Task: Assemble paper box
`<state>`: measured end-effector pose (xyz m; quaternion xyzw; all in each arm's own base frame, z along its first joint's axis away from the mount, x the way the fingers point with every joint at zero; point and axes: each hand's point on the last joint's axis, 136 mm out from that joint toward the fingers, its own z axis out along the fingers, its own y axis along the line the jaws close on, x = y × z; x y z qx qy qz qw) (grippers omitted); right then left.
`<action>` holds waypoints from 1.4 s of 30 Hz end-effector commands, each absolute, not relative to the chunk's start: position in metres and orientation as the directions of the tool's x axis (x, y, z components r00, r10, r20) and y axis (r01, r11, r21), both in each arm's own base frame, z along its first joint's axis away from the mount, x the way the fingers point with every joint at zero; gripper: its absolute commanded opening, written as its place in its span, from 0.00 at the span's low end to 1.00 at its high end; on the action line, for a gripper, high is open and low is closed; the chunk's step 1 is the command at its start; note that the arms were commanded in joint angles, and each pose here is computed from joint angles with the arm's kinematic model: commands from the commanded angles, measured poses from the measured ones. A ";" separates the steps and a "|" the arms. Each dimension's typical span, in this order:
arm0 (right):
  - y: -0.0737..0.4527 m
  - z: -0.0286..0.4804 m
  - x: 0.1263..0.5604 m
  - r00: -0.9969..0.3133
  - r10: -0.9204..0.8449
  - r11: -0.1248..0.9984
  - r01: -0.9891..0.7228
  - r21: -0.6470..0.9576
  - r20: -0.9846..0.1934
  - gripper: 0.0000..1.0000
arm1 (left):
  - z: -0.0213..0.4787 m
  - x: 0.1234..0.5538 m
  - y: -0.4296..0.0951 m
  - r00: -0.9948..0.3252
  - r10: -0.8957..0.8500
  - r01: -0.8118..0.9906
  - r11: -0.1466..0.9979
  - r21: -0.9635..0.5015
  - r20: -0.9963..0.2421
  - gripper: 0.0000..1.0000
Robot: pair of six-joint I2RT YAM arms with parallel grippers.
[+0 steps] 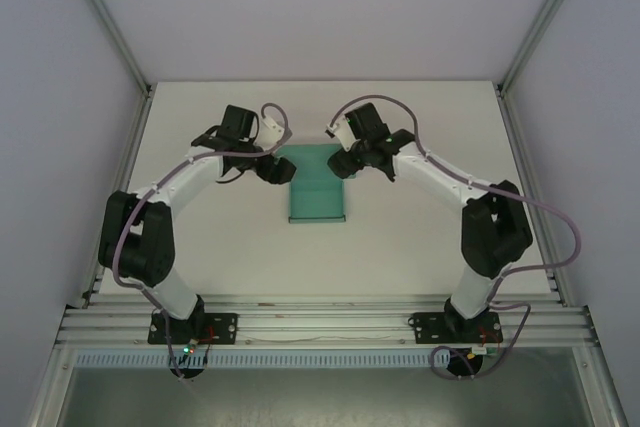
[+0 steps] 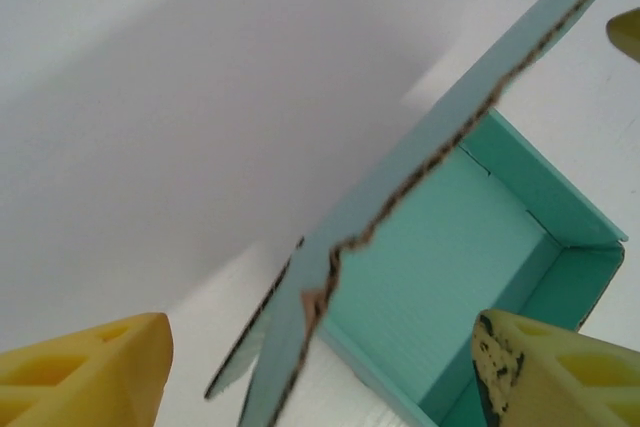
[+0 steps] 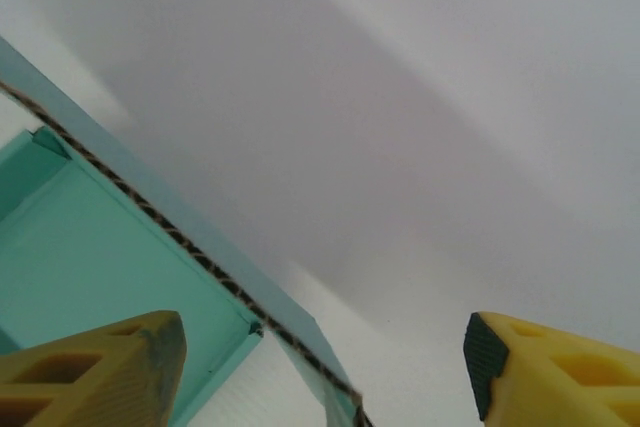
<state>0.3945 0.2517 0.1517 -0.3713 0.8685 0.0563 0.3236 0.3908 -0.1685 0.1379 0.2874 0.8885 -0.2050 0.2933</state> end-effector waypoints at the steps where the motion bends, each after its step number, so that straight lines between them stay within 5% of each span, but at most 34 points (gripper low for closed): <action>1: 0.251 0.150 0.393 -0.520 -0.633 0.696 -0.707 -0.127 -0.573 0.65 | 0.138 0.393 -0.171 -0.651 0.428 0.655 0.734 -0.179 -0.627 0.74; 5: 0.251 0.145 0.394 -0.521 -0.645 0.688 -0.715 -0.127 -0.560 0.61 | 0.139 0.399 -0.172 -0.637 0.428 0.657 0.736 -0.162 -0.642 0.61; 13: 0.247 0.138 0.391 -0.555 -0.653 0.690 -0.716 -0.104 -0.516 0.32 | 0.143 0.402 -0.174 -0.627 0.421 0.648 0.749 -0.139 -0.655 0.27; 17: 0.246 0.137 0.389 -0.566 -0.652 0.694 -0.714 -0.096 -0.505 0.23 | 0.136 0.401 -0.175 -0.647 0.424 0.626 0.769 -0.125 -0.633 0.00; 32: 0.245 0.175 0.391 -0.692 -0.337 0.893 -0.450 0.017 -0.639 0.04 | 0.172 0.396 -0.180 -0.670 0.232 0.382 0.922 -0.059 -0.705 0.00; 42: 0.255 0.175 0.399 -0.732 -0.003 0.977 -0.147 0.154 -0.681 0.01 | 0.174 0.410 -0.198 -0.673 -0.090 0.179 0.943 -0.280 -0.734 0.00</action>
